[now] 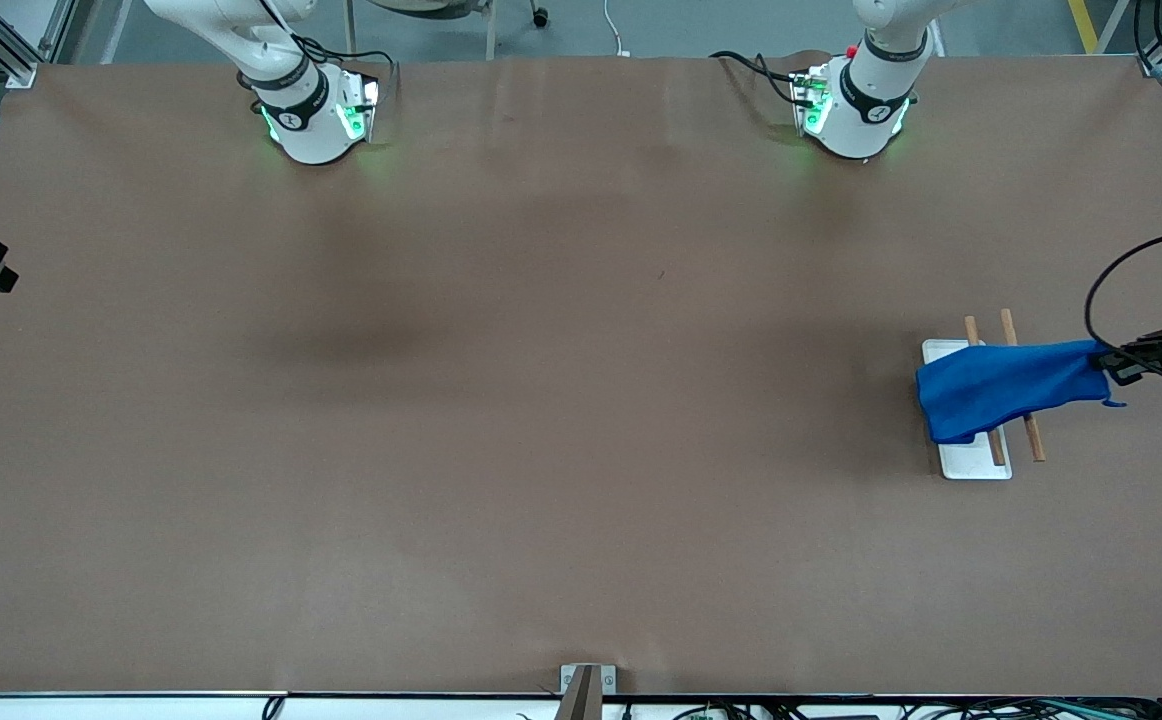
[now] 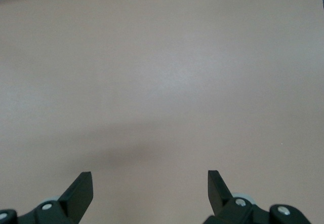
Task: Right arm passes towel to left arm to hang
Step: 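Carry the towel with the left gripper over the dowel rack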
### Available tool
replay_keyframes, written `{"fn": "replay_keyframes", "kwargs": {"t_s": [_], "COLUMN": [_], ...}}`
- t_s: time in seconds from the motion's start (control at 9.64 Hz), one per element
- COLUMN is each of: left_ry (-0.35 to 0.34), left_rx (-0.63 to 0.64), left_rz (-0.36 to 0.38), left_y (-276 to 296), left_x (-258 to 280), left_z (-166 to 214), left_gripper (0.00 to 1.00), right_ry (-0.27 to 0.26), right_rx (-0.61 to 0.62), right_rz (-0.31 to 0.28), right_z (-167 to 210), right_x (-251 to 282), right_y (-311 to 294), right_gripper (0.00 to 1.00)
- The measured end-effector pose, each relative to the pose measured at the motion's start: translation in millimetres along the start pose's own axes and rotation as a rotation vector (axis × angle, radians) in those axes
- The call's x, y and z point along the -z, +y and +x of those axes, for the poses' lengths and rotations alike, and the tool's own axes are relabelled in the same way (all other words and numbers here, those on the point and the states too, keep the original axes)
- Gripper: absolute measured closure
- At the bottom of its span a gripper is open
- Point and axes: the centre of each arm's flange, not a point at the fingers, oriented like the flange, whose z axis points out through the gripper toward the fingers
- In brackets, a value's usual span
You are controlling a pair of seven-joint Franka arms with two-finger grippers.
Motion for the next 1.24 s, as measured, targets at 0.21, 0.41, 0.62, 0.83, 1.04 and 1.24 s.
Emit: {"fn": "replay_keyframes", "kwargs": {"t_s": [0.21,0.41,0.62,0.83,1.04,1.24], "left_ry": [0.000,-0.009,-0.016,-0.016,0.008,0.049], "left_rx": [-0.074,-0.122,-0.187,-0.235,-0.291,-0.318], "left_rz": [0.017,0.012,0.043,0.076,0.133,0.134], "left_y": [-7,-13,-29,-36,-42,-35], "left_x": [-6,-16,-30,-35,-30,-12], "left_z": [11,22,35,41,44,45], "left_gripper": [0.98,0.96,0.91,0.78,0.61,0.32], "right_ry": [-0.011,-0.020,-0.022,-0.023,-0.023,-0.023], "right_rx": [-0.012,-0.025,-0.038,-0.049,-0.049,-0.050], "right_rz": [0.006,0.008,0.008,0.009,0.011,0.011], "right_z": [0,1,0,0,0,0], "right_x": [-4,-7,-7,-7,-7,-7], "right_y": [6,12,19,25,25,25], "right_gripper": [0.00,0.00,0.00,0.00,0.00,0.00]}}
